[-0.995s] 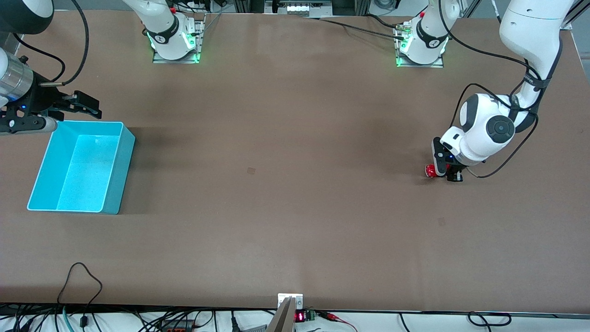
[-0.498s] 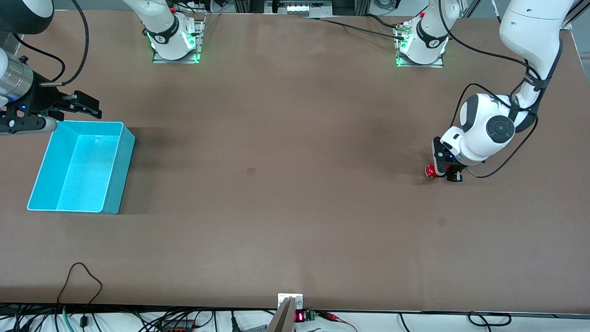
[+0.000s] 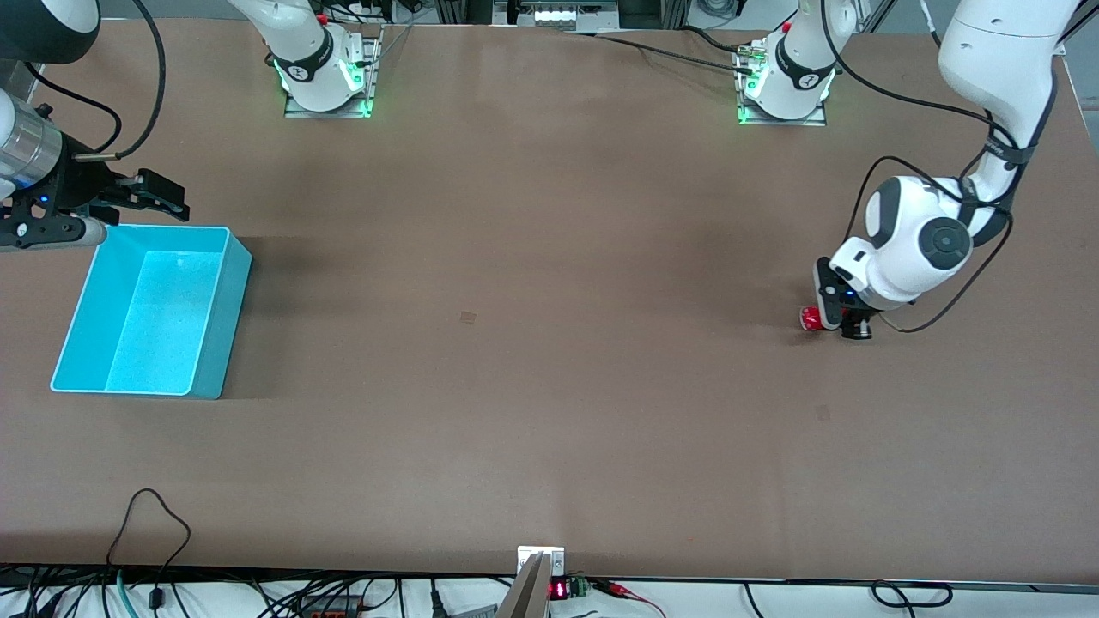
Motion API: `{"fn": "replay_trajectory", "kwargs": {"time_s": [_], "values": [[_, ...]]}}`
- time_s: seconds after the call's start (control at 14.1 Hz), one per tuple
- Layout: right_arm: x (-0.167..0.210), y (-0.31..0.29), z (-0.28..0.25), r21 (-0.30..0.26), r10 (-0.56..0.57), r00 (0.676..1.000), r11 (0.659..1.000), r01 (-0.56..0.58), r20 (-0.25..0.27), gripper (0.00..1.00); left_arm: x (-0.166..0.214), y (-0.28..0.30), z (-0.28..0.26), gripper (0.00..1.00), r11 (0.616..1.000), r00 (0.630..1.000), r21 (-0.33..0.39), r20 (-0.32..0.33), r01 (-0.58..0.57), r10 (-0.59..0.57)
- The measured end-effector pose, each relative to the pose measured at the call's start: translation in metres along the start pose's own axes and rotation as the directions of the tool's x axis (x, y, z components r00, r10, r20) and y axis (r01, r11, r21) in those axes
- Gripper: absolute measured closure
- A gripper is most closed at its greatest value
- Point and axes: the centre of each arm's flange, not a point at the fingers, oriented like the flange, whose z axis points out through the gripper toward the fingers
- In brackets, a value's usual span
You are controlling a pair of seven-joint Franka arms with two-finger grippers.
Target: Wind red beetle toy and store in blue box
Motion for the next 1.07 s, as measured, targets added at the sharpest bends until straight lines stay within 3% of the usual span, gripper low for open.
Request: {"fn": "replay_trajectory", "kwargs": {"time_s": [0.5,0.64,0.85,1.0,1.07], "values": [[0.000,0.000,0.000,0.000,0.000,1.000,1.000,0.000,0.000,0.00,-0.130,-0.005,0.006,0.55,0.997,0.997,0.010,-0.002,-0.080,0.080],[0.000,-0.001,0.000,0.001,0.001,1.000,1.000,-0.001,-0.001,0.00,-0.147,-0.003,0.011,0.51,0.995,0.995,-0.002,-0.007,-0.095,0.095],[0.000,-0.001,0.000,0.003,0.011,1.000,1.000,-0.011,-0.001,0.00,-0.116,-0.011,0.014,0.23,0.984,0.986,-0.065,-0.054,-0.163,0.160],[0.000,-0.002,0.000,0.004,0.012,1.000,1.000,-0.012,-0.002,0.00,-0.065,-0.032,-0.027,0.04,0.963,0.966,-0.100,-0.086,-0.252,0.244],[0.000,-0.002,0.000,0.004,0.012,1.000,1.000,-0.012,-0.002,0.00,-0.041,-0.041,-0.059,0.00,0.949,0.954,-0.116,-0.090,-0.294,0.285]]}}
